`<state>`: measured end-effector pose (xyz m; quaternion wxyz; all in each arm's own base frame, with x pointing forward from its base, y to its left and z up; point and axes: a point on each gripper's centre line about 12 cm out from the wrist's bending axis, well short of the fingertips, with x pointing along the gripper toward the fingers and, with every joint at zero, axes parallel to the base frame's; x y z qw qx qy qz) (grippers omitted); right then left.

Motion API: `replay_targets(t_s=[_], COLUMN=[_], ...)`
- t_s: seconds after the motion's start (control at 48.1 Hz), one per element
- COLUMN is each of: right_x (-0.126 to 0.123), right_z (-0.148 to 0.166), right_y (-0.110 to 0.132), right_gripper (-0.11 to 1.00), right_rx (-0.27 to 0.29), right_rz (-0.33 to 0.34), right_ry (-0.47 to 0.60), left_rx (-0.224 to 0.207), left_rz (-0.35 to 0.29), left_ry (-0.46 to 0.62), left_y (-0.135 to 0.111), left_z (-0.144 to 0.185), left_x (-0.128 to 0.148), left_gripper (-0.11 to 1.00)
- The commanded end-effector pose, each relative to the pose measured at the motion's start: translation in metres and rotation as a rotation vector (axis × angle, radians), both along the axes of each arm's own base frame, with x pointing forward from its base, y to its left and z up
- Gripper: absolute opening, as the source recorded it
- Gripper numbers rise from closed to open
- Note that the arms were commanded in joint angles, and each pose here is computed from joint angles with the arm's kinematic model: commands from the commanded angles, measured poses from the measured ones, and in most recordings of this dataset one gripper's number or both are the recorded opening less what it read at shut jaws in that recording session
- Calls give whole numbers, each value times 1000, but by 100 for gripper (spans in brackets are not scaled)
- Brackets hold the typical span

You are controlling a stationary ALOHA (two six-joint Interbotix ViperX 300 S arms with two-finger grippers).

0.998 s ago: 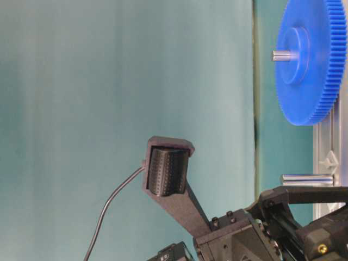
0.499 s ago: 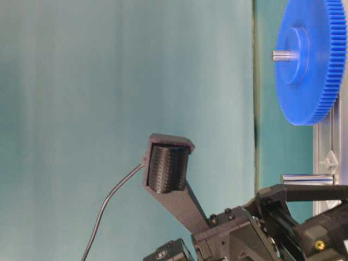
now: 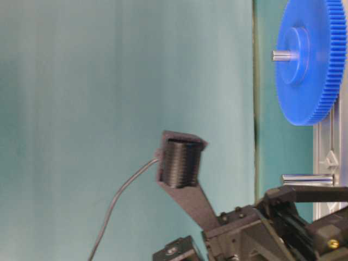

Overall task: Insert the small gear onto the shaft.
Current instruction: 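Lower the left gripper and close it on the small gear's hub, then lift the small blue gear and carry it toward the empty shaft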

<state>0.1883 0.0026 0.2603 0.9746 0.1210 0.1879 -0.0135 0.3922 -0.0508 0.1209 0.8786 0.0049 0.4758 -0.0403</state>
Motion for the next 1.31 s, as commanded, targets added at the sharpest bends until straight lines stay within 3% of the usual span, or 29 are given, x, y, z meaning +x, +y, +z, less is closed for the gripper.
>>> replay_targets(t_s=[0.0, 0.478, 0.957, 1.289], right_x=[2, 2, -3, -5], right_z=[4, 2, 4, 0], right_y=[0, 1, 1, 1], right_gripper=[11, 11, 11, 11], right_rx=[9, 9, 9, 9], right_rz=[-2, 1, 1, 1], right_ry=[-14, -9, -32, -24], left_rx=[-5, -4, 11, 24], left_rz=[5, 3, 8, 4], left_ry=[-33, -20, 94, 158], left_y=[0, -1, 0, 1], left_z=[11, 6, -7, -1], left_x=[7, 9, -1, -1], left_gripper=[93, 93, 92, 72])
